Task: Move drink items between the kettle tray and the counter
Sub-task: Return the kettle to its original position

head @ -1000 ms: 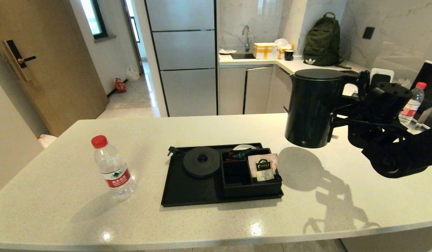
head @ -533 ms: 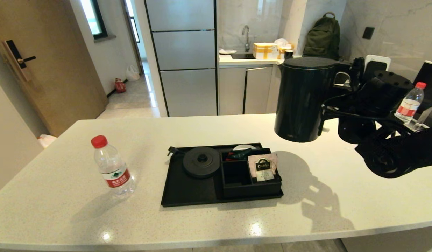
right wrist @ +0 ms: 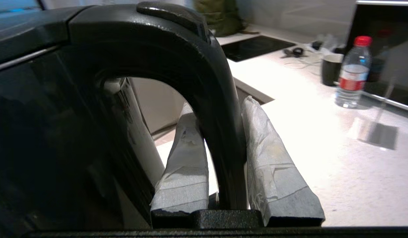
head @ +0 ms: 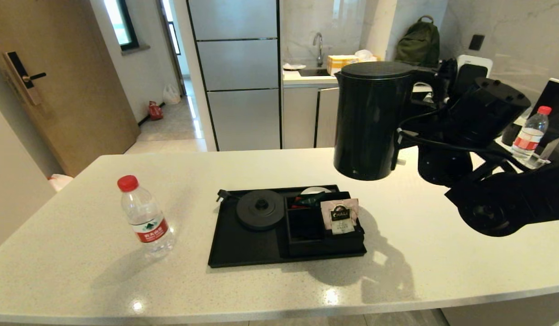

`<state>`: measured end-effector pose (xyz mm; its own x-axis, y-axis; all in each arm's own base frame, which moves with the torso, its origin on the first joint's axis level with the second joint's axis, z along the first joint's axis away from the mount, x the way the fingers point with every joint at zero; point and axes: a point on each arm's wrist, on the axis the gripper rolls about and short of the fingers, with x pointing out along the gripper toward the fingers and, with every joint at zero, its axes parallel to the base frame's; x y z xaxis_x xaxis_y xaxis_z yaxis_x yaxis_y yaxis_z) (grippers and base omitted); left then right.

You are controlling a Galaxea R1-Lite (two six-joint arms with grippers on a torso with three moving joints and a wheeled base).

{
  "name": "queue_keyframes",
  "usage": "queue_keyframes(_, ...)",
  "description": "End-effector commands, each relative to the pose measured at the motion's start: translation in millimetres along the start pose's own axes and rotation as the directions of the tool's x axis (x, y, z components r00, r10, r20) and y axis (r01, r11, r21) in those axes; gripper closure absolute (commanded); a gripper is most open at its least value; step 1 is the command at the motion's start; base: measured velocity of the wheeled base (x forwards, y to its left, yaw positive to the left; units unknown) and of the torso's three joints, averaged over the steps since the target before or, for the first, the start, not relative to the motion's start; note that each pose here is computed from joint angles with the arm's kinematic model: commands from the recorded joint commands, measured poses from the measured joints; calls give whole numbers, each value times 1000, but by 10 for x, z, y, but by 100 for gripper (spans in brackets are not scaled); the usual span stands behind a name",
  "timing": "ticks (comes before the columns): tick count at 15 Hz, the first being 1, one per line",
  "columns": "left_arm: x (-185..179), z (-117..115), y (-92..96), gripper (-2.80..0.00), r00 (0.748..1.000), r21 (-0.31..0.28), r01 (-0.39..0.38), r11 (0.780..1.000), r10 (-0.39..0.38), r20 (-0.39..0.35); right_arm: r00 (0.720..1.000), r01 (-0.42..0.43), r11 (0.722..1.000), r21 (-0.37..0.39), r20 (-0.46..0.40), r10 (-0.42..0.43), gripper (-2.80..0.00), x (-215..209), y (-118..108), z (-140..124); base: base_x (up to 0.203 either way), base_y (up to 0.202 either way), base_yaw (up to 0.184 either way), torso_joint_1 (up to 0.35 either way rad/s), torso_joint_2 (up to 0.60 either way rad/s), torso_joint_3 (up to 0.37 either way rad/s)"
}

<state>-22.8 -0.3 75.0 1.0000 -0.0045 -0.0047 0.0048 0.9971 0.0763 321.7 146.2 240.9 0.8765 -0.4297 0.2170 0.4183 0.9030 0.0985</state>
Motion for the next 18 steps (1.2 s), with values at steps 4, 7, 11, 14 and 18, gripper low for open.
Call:
queue_keyframes(4, 1, 0, 0, 0, 1000, 0, 0, 1000, 0, -1, 997, -83, 996, 33, 4, 83, 0, -260, 233, 197, 0, 0, 0, 0, 0, 0)
queue_keyframes(7, 1, 0, 0, 0, 1000, 1, -1, 1000, 1, -1, 987, -159, 987, 33, -12, 159, 0, -435, 421, 245, 0, 0, 0, 0, 0, 0)
queue_keyframes(11, 0, 0, 0, 0, 1000, 0, 0, 1000, 0, 0, 974, -226, 974, 28, -28, 227, 0, -593, 622, 220, 0, 0, 0, 0, 0, 0)
queue_keyframes(14, 0, 0, 0, 0, 1000, 0, 0, 1000, 0, 0, 954, -295, 955, 18, -45, 296, 0, -745, 794, 145, 0, 0, 0, 0, 0, 0)
queue_keyframes(18, 0, 0, 0, 0, 1000, 0, 0, 1000, 0, 0, 946, -320, 947, 32, -39, 322, 0, -816, 938, 159, 0, 0, 0, 0, 0, 0)
